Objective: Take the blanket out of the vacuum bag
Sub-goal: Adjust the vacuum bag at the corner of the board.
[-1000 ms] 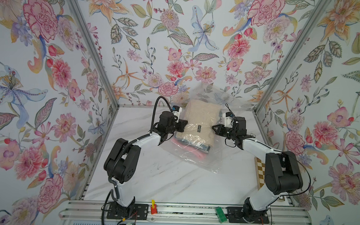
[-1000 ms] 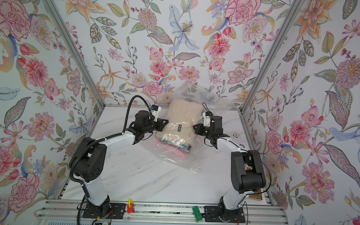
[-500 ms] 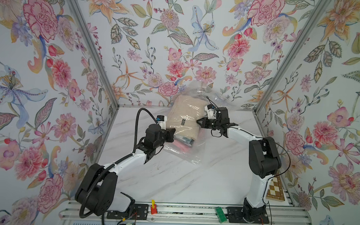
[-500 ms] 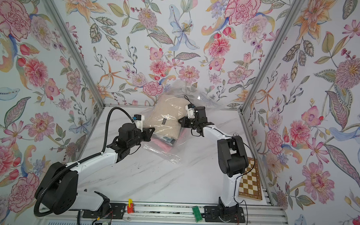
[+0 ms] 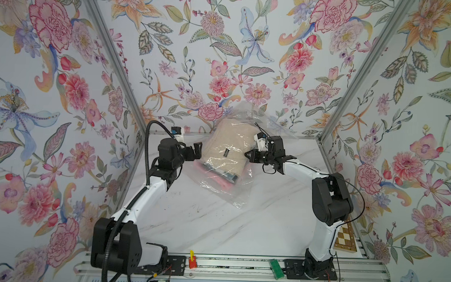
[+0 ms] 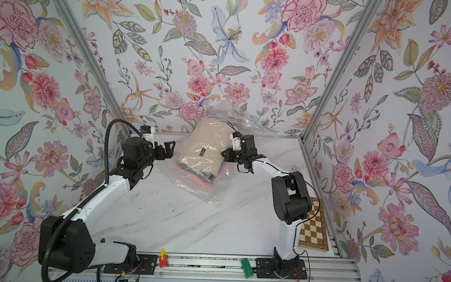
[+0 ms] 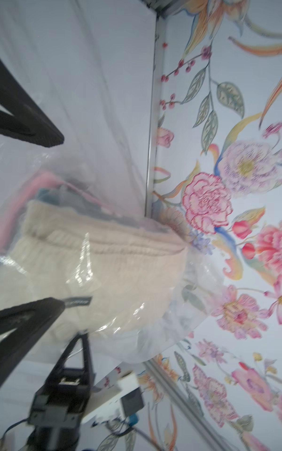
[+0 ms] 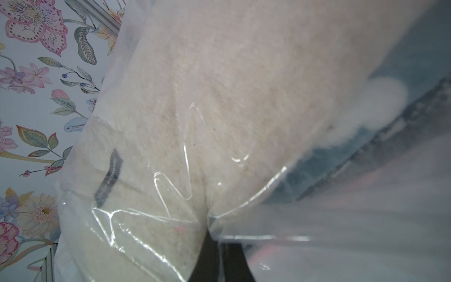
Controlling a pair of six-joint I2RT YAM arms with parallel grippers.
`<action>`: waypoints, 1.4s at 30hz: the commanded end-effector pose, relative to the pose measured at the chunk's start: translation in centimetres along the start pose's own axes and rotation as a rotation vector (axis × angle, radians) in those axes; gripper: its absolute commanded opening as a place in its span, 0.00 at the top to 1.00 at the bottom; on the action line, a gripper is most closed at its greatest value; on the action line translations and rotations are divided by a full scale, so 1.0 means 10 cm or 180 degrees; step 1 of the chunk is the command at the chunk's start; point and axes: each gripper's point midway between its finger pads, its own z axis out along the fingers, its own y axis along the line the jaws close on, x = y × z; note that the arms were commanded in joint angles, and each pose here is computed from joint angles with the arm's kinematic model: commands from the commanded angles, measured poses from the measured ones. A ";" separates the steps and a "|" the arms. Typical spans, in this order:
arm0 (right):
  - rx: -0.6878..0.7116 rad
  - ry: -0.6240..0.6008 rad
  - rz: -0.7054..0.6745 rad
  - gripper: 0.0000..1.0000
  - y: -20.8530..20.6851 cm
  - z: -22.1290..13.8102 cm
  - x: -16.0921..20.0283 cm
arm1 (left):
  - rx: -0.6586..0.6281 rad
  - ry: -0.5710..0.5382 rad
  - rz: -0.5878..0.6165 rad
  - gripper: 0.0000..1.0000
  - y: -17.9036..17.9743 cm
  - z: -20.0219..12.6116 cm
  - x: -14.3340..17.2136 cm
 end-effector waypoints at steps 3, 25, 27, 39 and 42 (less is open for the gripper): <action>-0.0053 0.0060 -0.0010 1.00 0.10 -0.02 0.06 | 0.0698 0.0529 0.0031 0.00 0.11 0.70 0.49; -0.0124 0.0078 -0.0078 1.00 0.19 -0.04 0.00 | 0.1902 0.1170 -0.0399 0.89 -0.75 0.34 1.45; -0.0119 0.0096 -0.0110 1.00 0.21 -0.05 0.02 | 0.1816 0.1170 -0.0477 1.00 -0.78 0.21 1.49; -0.0253 0.0171 -0.0211 1.00 0.28 0.19 -0.07 | 0.1900 0.1579 -0.0977 1.00 -1.55 -0.60 2.36; -0.0344 0.0265 -0.0297 1.00 0.36 0.38 -0.09 | 0.1833 0.1517 -0.1049 1.00 -1.66 -0.69 2.43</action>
